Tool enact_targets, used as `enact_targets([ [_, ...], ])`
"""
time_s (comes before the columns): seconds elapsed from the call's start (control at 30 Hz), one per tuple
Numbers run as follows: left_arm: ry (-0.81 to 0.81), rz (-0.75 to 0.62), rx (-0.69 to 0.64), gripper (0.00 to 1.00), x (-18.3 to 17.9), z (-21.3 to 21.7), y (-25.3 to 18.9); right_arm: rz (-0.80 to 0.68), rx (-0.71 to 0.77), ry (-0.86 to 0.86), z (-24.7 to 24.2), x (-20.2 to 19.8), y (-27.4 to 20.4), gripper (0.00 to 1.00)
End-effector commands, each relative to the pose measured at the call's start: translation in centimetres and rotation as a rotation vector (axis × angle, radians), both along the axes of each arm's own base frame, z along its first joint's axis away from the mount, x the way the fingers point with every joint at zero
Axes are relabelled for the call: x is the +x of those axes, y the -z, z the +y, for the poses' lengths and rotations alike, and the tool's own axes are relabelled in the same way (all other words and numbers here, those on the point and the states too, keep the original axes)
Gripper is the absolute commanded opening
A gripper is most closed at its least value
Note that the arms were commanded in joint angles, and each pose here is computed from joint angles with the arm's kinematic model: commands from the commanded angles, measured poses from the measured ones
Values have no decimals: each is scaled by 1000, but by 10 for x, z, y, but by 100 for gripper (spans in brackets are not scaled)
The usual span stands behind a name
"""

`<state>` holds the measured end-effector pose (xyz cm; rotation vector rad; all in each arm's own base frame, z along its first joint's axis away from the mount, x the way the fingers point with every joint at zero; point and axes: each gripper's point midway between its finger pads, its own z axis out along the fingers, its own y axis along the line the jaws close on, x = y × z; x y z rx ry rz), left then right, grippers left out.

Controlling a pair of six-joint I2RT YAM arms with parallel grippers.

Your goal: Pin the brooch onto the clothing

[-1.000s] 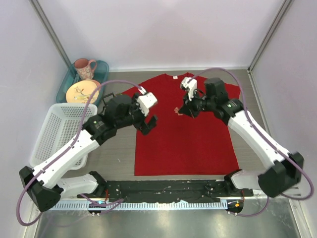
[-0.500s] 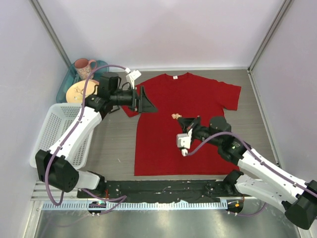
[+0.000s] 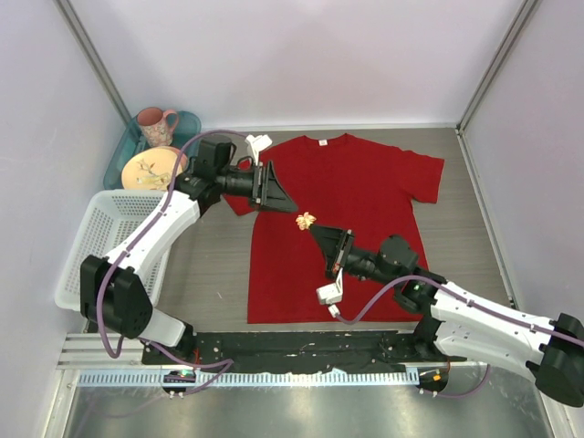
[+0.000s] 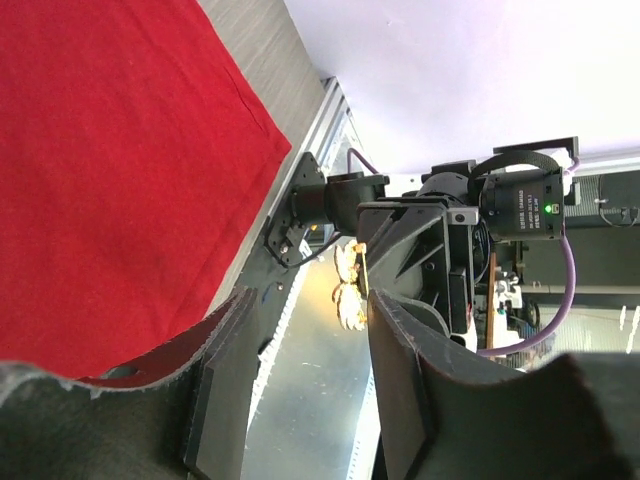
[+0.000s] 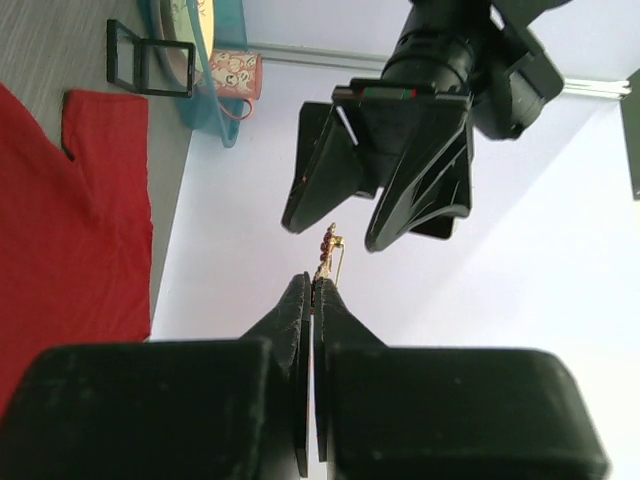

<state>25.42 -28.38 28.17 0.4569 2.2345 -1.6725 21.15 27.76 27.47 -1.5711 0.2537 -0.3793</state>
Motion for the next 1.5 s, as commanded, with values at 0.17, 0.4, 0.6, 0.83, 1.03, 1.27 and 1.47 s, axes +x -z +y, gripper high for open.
enact_targets([
  [0.17,88,24,-45,48,-16,-10,-6,-83,35,-13,6,-6,-20,1],
  [0.4,132,-9,-46,53,-28,-15,-6,-49,3,-18,6,-7,-18,1],
  [0.6,144,-88,16,51,-31,-21,0,-31,-31,-29,5,-10,-15,1],
  [0.83,161,-134,76,44,-36,-28,4,-39,-52,-38,3,-13,-15,1],
  [1.03,164,-134,84,45,-35,-32,5,-47,-81,-41,3,-15,-14,1],
  [1.27,172,-141,87,44,-34,-38,3,-53,-98,-33,4,-16,-16,1],
  [1.47,177,-142,95,35,-36,-38,7,-58,-108,-14,4,-14,-15,1],
])
